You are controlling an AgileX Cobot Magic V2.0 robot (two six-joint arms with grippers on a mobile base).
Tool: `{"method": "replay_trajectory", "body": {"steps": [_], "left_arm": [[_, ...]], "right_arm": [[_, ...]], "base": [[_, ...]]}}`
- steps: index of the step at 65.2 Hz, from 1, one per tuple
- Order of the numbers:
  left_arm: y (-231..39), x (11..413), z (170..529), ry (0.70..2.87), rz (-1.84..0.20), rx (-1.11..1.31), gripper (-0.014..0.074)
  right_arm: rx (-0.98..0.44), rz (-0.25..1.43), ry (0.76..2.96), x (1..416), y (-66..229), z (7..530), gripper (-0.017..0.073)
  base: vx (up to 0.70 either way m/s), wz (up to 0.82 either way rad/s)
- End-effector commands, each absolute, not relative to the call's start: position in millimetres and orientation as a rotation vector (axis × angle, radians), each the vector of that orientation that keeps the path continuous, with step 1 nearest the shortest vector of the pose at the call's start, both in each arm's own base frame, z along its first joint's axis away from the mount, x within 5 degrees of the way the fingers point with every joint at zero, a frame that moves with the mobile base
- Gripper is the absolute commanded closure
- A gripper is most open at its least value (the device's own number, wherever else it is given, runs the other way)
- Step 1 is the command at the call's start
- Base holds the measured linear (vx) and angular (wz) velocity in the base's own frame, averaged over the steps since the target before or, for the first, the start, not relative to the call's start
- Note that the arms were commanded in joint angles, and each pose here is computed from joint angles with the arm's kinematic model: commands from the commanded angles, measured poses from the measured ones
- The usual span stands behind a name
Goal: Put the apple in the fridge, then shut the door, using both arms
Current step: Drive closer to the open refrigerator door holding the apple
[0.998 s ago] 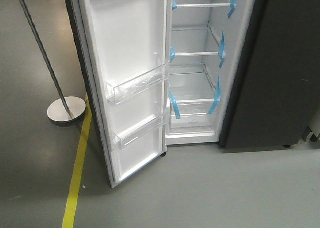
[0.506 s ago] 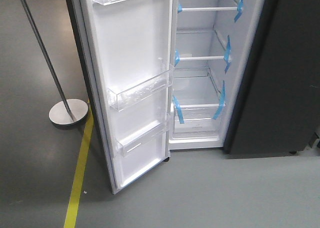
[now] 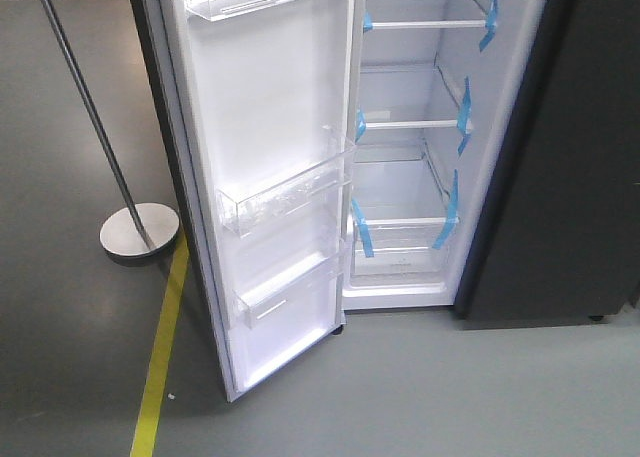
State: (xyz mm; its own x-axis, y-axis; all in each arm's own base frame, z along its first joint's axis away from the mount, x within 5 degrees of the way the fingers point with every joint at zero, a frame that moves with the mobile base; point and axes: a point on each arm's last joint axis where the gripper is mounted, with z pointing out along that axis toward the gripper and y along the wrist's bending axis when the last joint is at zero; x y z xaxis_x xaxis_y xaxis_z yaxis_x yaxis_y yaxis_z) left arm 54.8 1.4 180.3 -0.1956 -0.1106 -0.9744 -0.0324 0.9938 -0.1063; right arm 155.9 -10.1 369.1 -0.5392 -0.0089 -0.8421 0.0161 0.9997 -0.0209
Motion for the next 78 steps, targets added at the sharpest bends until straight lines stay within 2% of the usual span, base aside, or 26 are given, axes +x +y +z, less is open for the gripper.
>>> {"method": "replay_trajectory", "body": {"steps": [1, 78], "left_arm": [[0.7, 55.6, 180.9, 1.701, -0.088, -0.104, 0.0599], [0.7, 55.6, 180.9, 1.701, -0.088, -0.104, 0.0599]], "right_arm": [[0.004, -0.044, 2.027, 158.2, -10.5, 385.5, 0.0344], [0.004, -0.044, 2.027, 158.2, -10.5, 385.5, 0.0344]], "base": [[0.06, 0.01], [0.06, 0.0]]}}
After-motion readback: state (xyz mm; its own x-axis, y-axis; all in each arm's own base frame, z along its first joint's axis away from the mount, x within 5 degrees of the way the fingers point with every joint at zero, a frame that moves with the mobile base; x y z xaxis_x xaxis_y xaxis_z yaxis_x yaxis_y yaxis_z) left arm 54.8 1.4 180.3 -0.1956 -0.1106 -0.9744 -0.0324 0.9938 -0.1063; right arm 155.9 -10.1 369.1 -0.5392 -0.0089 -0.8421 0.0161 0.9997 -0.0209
